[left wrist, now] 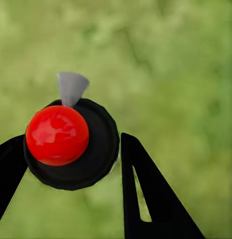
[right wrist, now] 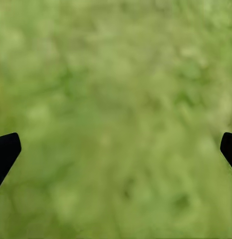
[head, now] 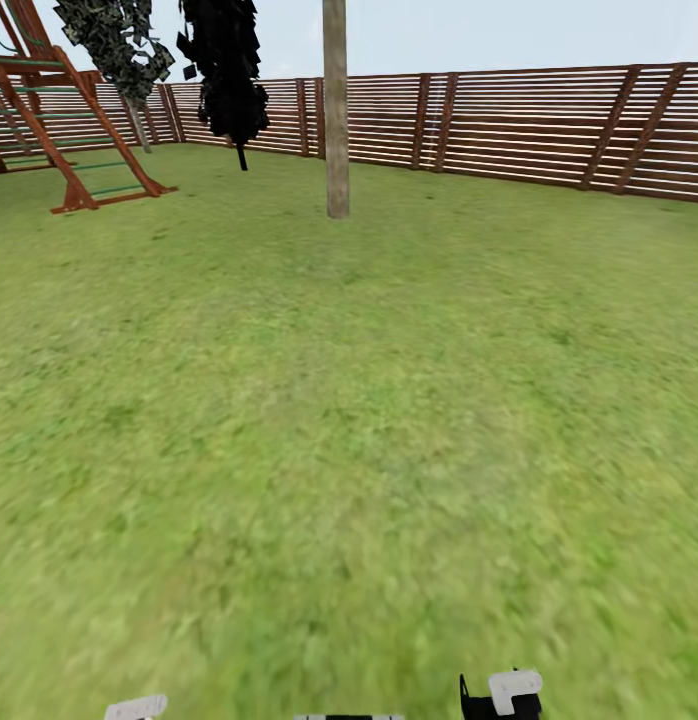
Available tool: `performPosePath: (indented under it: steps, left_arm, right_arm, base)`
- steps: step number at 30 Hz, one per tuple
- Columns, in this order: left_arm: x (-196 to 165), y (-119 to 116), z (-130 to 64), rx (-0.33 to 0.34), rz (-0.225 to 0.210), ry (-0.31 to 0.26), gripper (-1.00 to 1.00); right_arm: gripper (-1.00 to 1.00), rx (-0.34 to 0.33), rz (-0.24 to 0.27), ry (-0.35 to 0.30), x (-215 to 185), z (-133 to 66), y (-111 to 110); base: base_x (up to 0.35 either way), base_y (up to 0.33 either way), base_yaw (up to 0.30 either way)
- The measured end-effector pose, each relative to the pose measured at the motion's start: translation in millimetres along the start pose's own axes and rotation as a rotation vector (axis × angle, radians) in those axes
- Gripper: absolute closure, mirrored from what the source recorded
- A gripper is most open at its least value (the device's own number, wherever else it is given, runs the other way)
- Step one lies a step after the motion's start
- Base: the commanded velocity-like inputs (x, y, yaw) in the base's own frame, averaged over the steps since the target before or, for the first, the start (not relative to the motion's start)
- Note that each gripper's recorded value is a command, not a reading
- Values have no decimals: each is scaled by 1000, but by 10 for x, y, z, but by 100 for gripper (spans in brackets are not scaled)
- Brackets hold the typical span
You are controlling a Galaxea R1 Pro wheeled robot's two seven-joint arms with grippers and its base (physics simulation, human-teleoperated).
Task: In the garden, pick up the pesticide atomizer on the floor and spray pesticide onto both trees until each tree trunk is fully covered.
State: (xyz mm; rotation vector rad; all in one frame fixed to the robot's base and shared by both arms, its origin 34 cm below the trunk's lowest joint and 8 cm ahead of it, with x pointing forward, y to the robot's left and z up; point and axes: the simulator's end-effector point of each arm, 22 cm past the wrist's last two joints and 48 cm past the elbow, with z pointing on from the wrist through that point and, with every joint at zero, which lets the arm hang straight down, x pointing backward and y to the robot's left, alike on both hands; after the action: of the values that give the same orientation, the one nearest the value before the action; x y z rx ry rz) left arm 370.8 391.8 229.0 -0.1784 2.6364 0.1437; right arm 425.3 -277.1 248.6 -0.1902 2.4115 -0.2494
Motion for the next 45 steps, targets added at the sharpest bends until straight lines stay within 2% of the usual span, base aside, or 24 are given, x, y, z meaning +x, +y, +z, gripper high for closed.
performPosePath:
  steps: [45]
  left_arm:
    - [1, 3, 0, -1, -1, 0, 100]
  right_arm:
    - [-100, -5, -3, 1, 3, 1, 6]
  base:
    - [341, 0, 0]
